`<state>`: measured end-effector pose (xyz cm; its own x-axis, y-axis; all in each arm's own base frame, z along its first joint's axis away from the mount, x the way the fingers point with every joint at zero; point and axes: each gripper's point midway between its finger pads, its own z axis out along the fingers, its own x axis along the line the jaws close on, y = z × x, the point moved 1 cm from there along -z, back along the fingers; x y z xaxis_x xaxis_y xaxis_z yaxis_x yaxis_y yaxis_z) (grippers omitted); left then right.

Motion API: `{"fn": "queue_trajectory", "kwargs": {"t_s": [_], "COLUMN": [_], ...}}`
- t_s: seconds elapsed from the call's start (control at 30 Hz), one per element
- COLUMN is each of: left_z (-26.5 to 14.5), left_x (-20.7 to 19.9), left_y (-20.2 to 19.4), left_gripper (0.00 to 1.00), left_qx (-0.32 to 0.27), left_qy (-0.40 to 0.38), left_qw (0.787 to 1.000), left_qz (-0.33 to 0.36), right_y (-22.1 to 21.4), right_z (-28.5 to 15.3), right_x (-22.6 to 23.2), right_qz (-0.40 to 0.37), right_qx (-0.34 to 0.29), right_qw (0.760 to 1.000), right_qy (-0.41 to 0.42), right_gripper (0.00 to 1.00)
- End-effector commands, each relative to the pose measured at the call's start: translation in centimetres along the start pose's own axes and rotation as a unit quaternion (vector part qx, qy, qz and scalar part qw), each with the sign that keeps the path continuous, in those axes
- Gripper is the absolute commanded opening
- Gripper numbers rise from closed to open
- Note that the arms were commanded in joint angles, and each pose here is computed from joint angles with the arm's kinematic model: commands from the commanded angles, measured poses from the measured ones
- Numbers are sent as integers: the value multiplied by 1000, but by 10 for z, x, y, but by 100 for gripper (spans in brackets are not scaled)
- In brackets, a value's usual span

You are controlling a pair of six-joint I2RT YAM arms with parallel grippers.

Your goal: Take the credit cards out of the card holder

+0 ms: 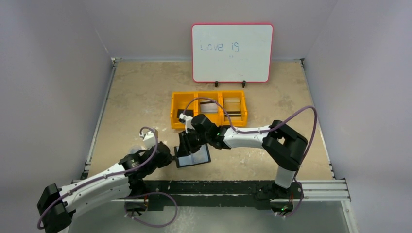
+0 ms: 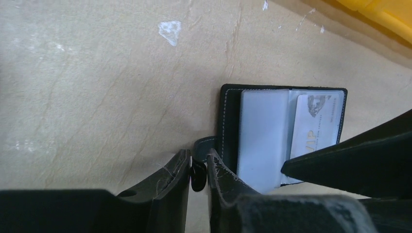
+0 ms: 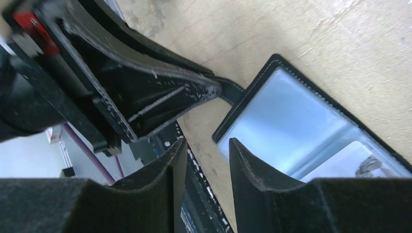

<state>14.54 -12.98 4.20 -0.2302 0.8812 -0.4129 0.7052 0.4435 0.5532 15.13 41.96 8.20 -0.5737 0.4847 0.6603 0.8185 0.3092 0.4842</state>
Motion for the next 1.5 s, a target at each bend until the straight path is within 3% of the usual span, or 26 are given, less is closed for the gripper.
{"fn": "queue_trajectory", "kwargs": {"t_s": [0.0, 0.17, 0.3, 0.47, 0.83, 0.97, 1.47], "left_z": [-13, -26, -34, -39, -34, -17, 10], "left_x": [2, -3, -15, -50, -120, -124, -106], "left_y": [24, 40, 52, 61, 54, 37, 12], "left_gripper": [23, 34, 41, 47, 50, 50, 50], "left_qx": [-47, -75, -92, -90, -55, -29, 6], "left_qy": [11, -10, -30, -83, -209, -209, -153], "left_qw": [998, 994, 992, 991, 975, 975, 987], "left_qz": [-34, -77, -81, -60, -58, -69, -52], "right_y": [14, 29, 44, 31, -2, -2, -17], "right_z": [-3, -30, -56, -81, -86, -81, -66], "right_x": [23, 14, -8, -48, -49, -42, -68], "right_qz": [-32, -50, -20, 36, 127, 131, 155], "right_qx": [-22, -69, -130, -158, -169, -169, -116], "right_qw": [999, 995, 982, 959, 963, 970, 974], "right_qy": [24, -42, -133, -231, -167, -117, -119], "right_gripper": [40, 40, 40, 41, 36, 33, 22]}}
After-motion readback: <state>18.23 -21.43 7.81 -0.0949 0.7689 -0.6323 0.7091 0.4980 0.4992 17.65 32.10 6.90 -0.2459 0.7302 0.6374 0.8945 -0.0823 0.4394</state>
